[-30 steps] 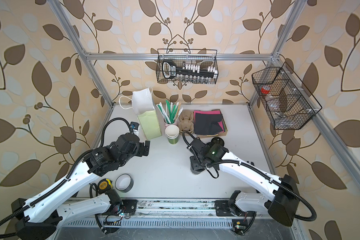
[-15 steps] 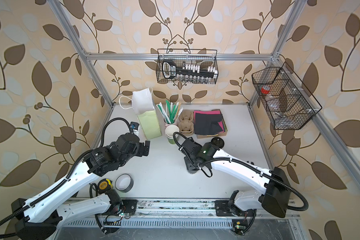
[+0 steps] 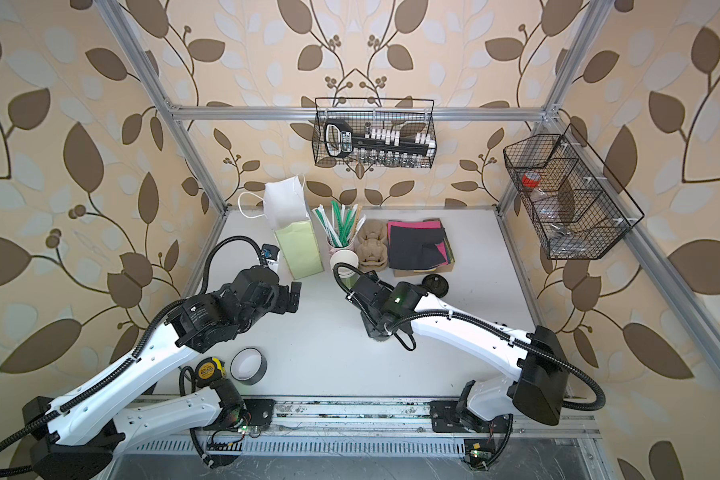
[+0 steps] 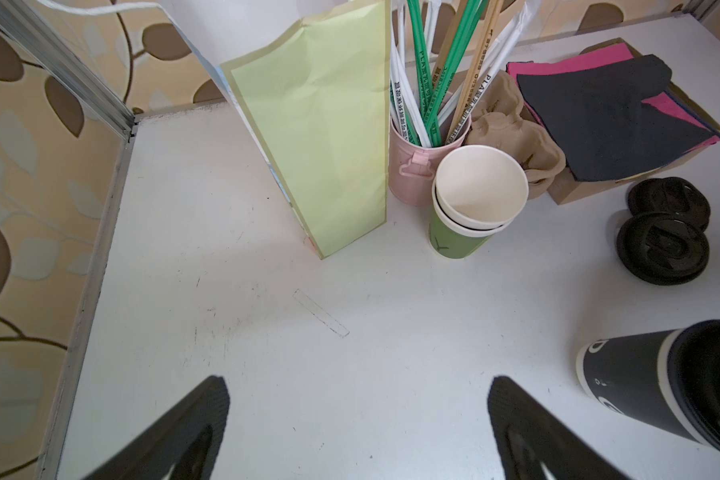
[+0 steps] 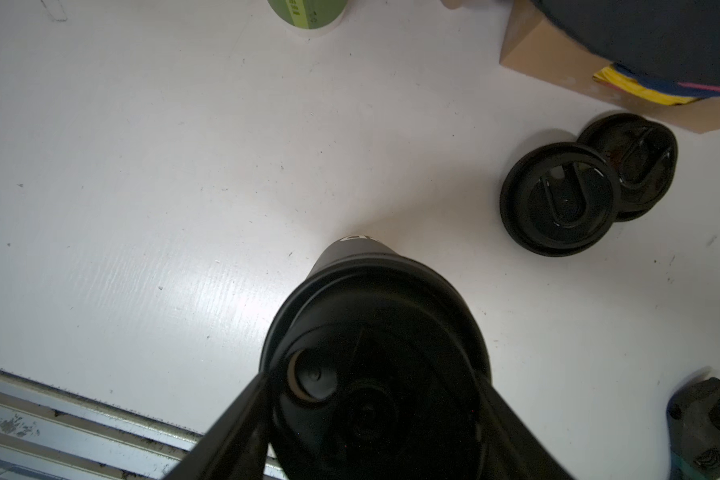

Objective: Pack the takeout coffee
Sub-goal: 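Lower and press the black lid onto the cup rim with the right gripper, then reach the left gripper to the cup body and close on it while right holds lid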

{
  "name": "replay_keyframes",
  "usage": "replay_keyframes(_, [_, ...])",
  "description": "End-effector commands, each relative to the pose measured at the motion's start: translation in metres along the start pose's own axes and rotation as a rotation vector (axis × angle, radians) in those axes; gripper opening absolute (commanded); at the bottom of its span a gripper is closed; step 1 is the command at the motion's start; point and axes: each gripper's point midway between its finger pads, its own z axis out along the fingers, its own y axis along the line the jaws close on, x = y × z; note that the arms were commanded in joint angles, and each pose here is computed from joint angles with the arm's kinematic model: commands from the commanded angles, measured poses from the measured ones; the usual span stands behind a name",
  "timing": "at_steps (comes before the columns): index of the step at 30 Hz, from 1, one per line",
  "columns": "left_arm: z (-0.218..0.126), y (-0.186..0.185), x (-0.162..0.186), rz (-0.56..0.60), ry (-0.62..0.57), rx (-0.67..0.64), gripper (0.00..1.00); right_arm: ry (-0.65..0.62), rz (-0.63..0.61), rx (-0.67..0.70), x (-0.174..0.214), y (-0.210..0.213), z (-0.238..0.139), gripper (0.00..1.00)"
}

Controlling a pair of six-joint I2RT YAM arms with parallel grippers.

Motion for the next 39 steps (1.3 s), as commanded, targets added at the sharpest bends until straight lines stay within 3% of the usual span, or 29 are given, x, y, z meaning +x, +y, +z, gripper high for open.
replay_keyframes(1, [0.003, -0.007, 0.003, 0.009, 0.017, 0.025, 0.99, 0.011, -0.041, 0.052, 0.001, -0.005, -0.003, 0.61])
replay_keyframes(10, [0.007, -0.03, 0.015, -0.049, 0.113, 0.119, 0.99, 0.002, -0.054, -0.019, -0.006, 0.008, -0.009, 0.61])
replay_keyframes(16, [0.002, -0.059, 0.042, -0.215, 0.24, 0.291, 0.99, 0.019, -0.064, -0.056, -0.004, 0.015, -0.009, 0.61])
replay_keyframes(26, [0.028, -0.116, 0.105, -0.478, 0.468, 0.524, 0.99, 0.04, -0.081, -0.066, -0.002, 0.017, -0.009, 0.61])
replay_keyframes(39, [0.063, -0.152, 0.142, -0.606, 0.629, 0.58, 0.99, 0.041, -0.077, -0.077, 0.002, 0.017, -0.009, 0.61])
